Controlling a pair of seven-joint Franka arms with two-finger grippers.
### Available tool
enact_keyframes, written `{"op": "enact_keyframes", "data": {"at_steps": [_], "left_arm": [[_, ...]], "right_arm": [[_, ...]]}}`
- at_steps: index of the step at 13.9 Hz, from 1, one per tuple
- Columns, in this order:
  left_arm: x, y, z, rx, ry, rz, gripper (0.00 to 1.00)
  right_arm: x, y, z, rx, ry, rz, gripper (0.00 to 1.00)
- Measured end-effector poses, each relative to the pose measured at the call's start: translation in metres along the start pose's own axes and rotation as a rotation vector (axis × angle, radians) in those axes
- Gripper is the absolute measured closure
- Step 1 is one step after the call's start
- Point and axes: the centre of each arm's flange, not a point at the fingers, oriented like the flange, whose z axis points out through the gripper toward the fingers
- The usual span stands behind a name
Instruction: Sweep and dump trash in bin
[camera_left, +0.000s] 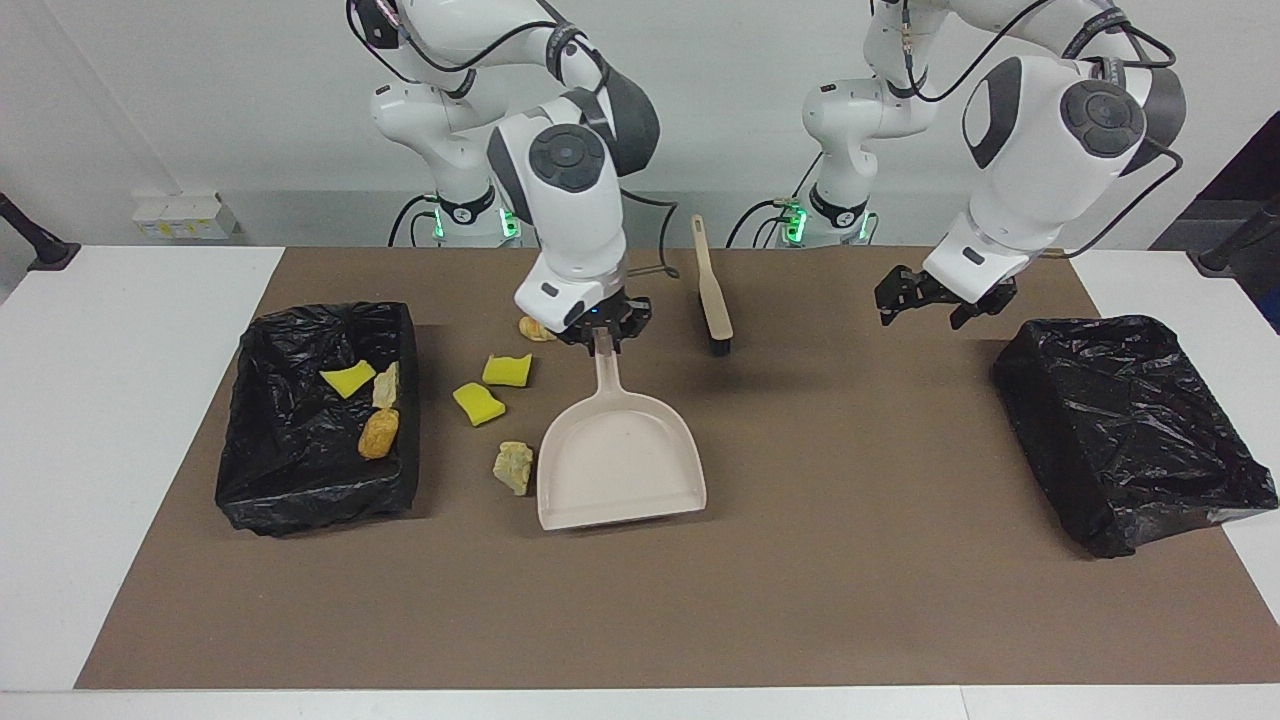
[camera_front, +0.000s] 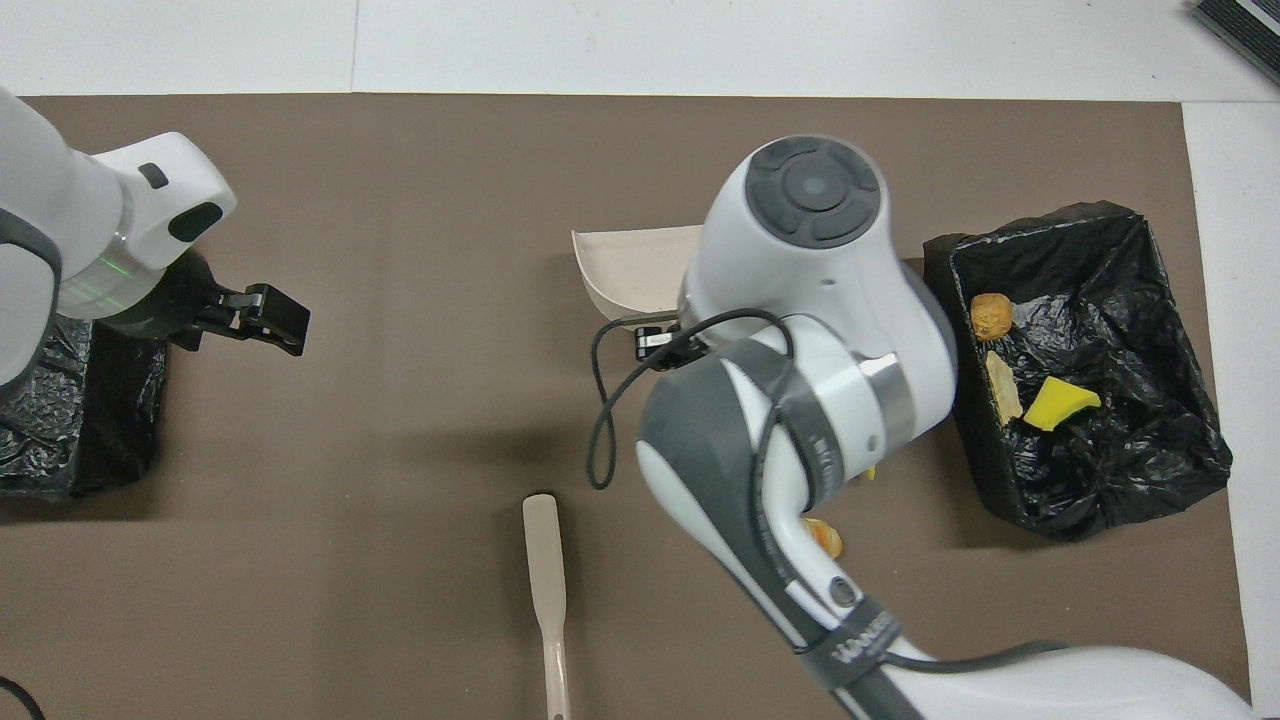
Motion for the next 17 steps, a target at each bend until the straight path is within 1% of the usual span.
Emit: {"op": "enact_keyframes", "data": {"at_steps": [4,6,8,9,11,12,13,14,15,16,17], "left_arm": [[-0.003,-0.025,-0.003,-0.006,-0.012,0.067,0.0],[-0.004,-0.034,-0.003,-0.009,-0.021,0.087,0.0],[-0.004,-0.037,-0.003,-0.01,-0.023,0.094,0.0],[-0.005,-0.037,-0.003,-0.01,-0.023,0.095,0.0],[-0.005,-0.037,-0.003,-0.01,-0.022,0.096,0.0],[-0.005,-0.037,-0.004,-0.01,-0.021,0.096,0.0],[-0.005,-0.037,-0.004,-0.009,-0.021,0.097,0.0],[-0.005,-0.036,-0.004,-0.009,-0.019,0.099,0.0],[-0.005,-0.034,-0.004,-0.009,-0.017,0.101,0.0],[-0.004,-0.032,-0.005,-0.008,-0.01,0.105,0.0],[-0.003,-0.028,-0.005,-0.007,0.003,0.11,0.0]], "right_arm": [[-0.011,-0.076,0.055,0.025,0.022,0.13,0.67],[-0.007,-0.091,0.077,0.034,0.027,0.162,0.67],[-0.007,-0.095,0.083,0.033,0.023,0.168,0.67],[-0.007,-0.096,0.082,0.034,0.024,0.17,0.61],[-0.005,-0.096,0.078,0.04,0.032,0.171,0.41],[-0.004,-0.096,0.073,0.045,0.04,0.172,0.28],[-0.002,-0.095,0.066,0.052,0.05,0.174,0.18],[-0.001,-0.093,0.054,0.063,0.066,0.175,0.06],[0.001,-0.088,0.036,0.075,0.085,0.172,0.0],[0.0,-0.076,0.012,0.071,0.09,0.156,0.0],[-0.003,-0.061,-0.008,0.056,0.078,0.134,0.0]]}}
